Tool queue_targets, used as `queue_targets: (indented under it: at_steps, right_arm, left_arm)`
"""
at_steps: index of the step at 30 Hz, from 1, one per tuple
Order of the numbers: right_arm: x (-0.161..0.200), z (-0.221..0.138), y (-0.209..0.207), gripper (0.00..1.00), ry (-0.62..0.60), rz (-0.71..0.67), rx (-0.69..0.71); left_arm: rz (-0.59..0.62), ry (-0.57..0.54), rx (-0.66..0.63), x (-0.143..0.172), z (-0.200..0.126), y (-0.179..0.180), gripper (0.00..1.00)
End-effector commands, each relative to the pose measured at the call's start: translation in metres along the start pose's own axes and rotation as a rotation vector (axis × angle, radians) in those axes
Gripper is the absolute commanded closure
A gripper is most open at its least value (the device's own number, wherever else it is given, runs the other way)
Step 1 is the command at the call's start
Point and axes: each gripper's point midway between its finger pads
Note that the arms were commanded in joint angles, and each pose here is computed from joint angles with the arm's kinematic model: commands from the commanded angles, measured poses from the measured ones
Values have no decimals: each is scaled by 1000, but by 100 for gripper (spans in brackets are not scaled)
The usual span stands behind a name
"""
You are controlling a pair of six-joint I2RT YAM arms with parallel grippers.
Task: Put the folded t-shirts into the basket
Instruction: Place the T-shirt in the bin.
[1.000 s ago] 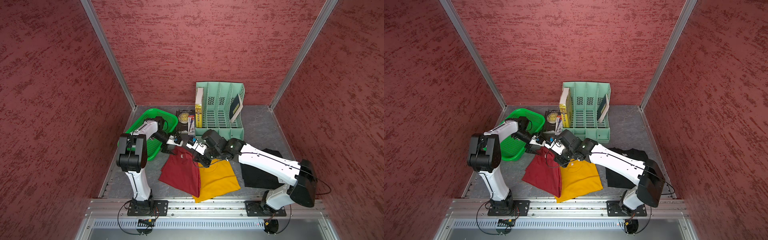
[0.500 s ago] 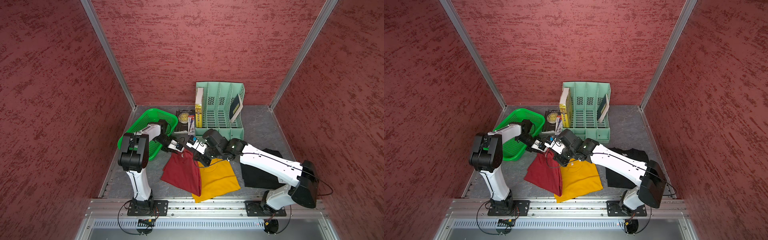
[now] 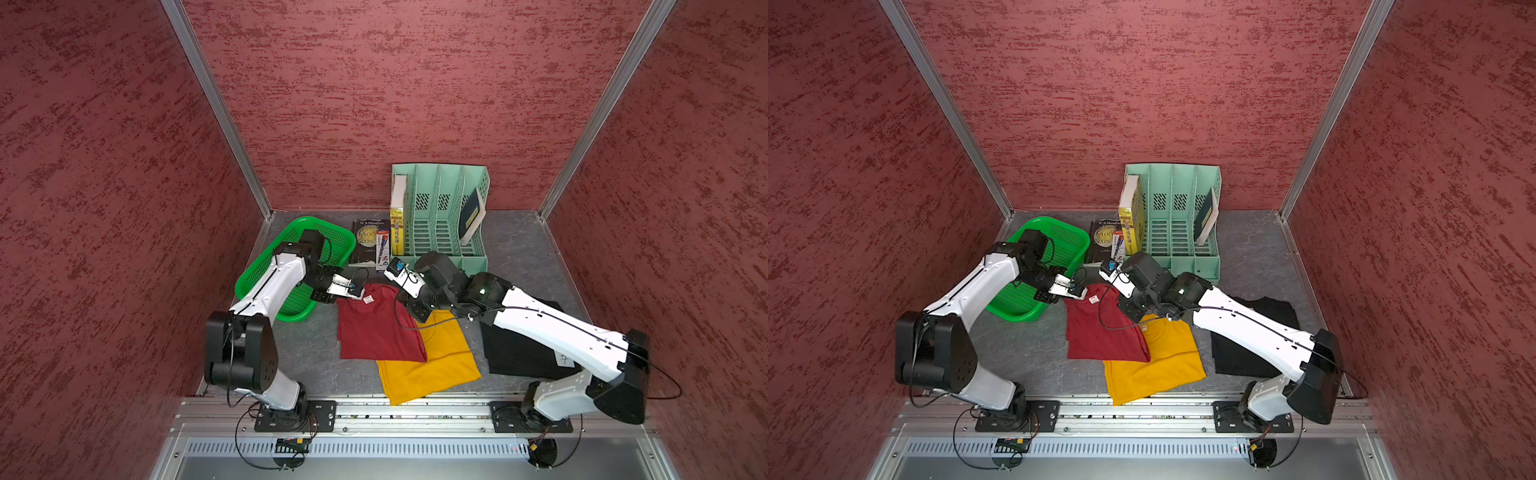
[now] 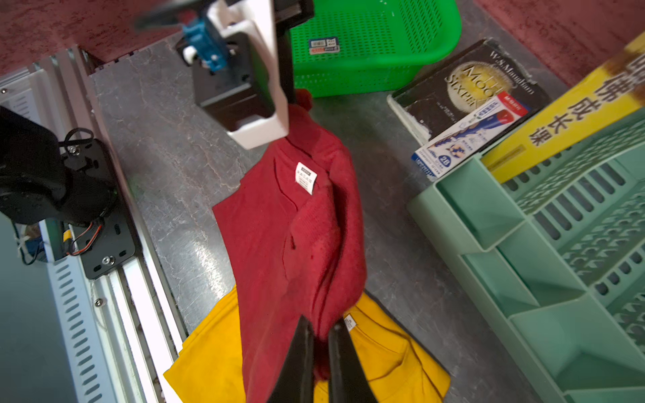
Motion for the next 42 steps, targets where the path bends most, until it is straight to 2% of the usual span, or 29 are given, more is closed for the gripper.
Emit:
queue_targets:
  at_steps: [1,6,9,14,18,22,27,34,42]
  right_arm:
    - [-31,-8,-24,100,-53,-14,105]
    - [-74,-12,-35,100,-146,-66,154]
    - [-101,-13,-40,100,-226,-141,179]
    - [-140,-5,-51,100,-353,-240,263]
    - [-165,12,-48,100,-436,-299,244]
    - [-182,42,-57,100,-436,-306,253]
    - [-201,83,-74,100,-462,-276,228]
    - [-233,116,-93,100,-520,-264,233]
    - [-240,165,-109,100,-597,-260,254]
  left_arm:
    - [-269,59,-21,-6,-32,-11,100]
    - [-526,147,-13,-13,-79,-42,100]
    - [-636,196,-48,-11,-100,-58,100]
    - [-799,202,-66,-16,-130,-85,100]
    - [-915,231,-111,-4,-146,-92,100]
    - [-1036,229,-191,19,-165,-84,100]
    - [-1116,251,-133,43,-165,-83,100]
    - [-1189,252,-175,84,-166,-53,100]
    - [-1236,322,-236,178,-148,-26,100]
Point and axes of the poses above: each gripper's point midway between its finger pads, its own z axis out along the fingers, its own y axis along the line the jaws close on, x = y × z, and after that the axes turned 7 degrees about -z, right-handed
